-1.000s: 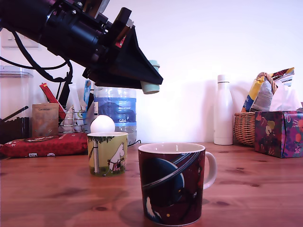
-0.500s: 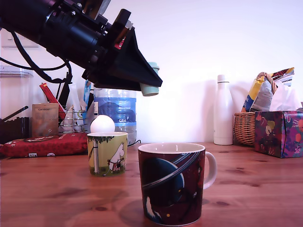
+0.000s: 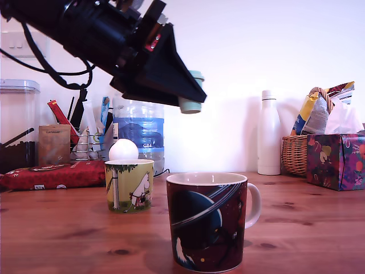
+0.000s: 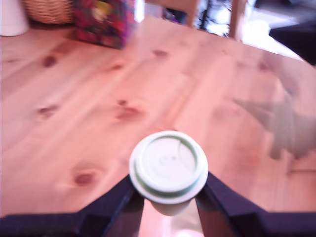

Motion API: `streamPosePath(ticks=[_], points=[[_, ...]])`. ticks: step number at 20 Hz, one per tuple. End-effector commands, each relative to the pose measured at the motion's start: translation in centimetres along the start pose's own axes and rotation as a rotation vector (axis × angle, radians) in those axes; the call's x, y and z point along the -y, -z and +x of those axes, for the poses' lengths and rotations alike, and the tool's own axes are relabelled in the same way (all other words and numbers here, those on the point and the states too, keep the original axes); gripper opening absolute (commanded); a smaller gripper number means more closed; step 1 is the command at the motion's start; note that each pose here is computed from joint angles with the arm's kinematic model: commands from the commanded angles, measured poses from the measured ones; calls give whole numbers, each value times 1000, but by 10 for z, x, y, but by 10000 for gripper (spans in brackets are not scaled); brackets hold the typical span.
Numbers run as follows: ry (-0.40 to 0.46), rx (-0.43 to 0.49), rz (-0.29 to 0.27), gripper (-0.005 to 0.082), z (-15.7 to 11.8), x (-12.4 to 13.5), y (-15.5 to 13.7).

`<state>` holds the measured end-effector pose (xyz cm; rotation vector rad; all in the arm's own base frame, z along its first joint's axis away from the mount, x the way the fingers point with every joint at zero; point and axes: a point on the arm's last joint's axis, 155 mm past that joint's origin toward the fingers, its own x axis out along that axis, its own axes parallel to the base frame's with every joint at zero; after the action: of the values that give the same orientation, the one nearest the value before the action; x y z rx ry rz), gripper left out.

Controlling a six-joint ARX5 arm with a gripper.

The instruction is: Pick up the coffee capsules from the table one by one and drop them inside the nearest coffee cup

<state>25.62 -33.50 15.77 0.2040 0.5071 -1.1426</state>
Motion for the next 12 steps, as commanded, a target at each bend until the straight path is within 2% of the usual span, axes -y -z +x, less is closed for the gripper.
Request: streamPosePath(ticks=[1, 2, 5, 12], points=[[6, -26, 35, 198, 6, 7, 1], [5, -46, 56, 198, 6, 10, 3], [10, -109, 64, 198, 7, 18, 17], [27, -222, 41, 198, 3, 25, 45]])
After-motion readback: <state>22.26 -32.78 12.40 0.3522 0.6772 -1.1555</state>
